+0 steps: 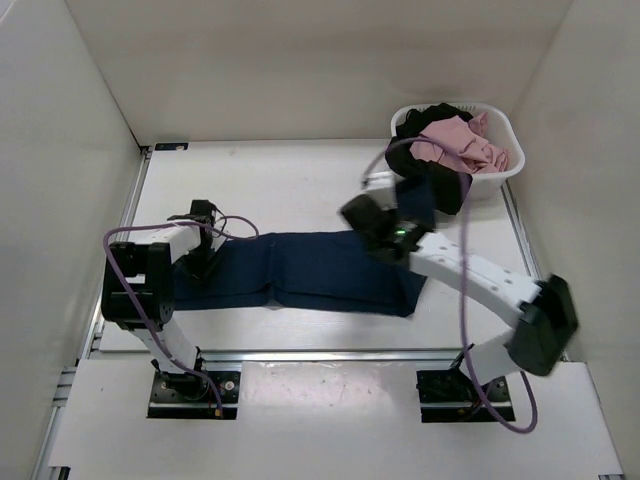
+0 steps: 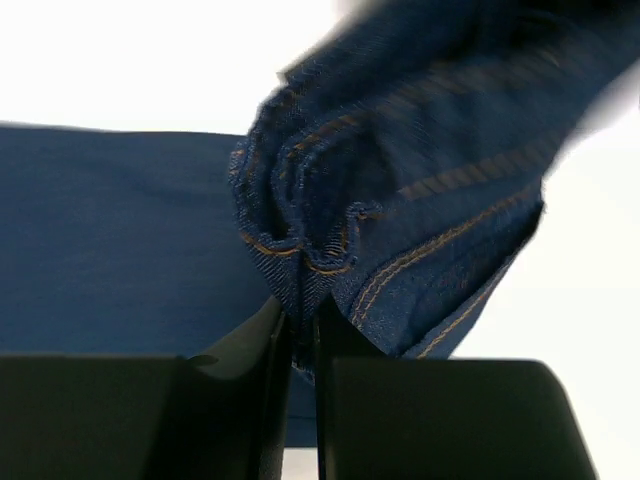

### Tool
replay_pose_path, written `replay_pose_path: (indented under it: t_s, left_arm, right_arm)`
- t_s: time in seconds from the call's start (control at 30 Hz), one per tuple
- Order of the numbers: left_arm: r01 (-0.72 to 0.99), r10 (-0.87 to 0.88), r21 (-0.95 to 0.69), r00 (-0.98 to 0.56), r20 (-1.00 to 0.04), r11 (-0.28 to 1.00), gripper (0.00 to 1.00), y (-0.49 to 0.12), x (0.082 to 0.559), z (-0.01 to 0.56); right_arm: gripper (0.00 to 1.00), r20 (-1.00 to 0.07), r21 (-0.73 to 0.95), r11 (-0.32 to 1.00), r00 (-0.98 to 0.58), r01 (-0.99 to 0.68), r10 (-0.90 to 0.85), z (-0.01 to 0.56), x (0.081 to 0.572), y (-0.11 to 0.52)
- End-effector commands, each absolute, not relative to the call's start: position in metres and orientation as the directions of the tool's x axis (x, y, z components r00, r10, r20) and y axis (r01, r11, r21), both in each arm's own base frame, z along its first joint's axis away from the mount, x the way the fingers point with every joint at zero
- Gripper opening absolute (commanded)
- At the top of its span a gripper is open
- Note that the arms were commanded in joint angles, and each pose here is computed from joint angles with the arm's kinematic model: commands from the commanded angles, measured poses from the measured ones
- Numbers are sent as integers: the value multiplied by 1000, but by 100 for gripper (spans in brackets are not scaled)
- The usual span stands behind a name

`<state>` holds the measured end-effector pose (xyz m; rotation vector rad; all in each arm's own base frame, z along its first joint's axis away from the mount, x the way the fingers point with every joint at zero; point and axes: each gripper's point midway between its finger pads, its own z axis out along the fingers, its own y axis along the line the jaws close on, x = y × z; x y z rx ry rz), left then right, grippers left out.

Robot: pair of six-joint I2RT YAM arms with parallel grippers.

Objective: Fold and stack the trousers
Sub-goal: Fold the trousers

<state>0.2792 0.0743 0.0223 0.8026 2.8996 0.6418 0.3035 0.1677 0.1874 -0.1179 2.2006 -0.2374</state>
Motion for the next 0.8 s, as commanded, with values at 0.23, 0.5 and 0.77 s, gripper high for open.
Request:
replay_pose_path:
  t_s: [0.23, 0.5, 0.77]
  left_arm:
    - [423, 430, 433, -899, 88, 796, 72, 76, 284, 14]
    - [390, 353, 517, -919, 174, 762, 73, 103, 288, 12]
    - [312, 252, 596, -950, 186, 739, 83, 140, 287, 26]
  right_arm:
    - [0, -777, -279, 950, -548, -140, -310, 154, 273, 341]
    - [0, -689, -191, 945, -649, -267, -322, 86, 255, 374]
    - [0, -783, -218, 904, -487, -368, -387, 124, 241, 396]
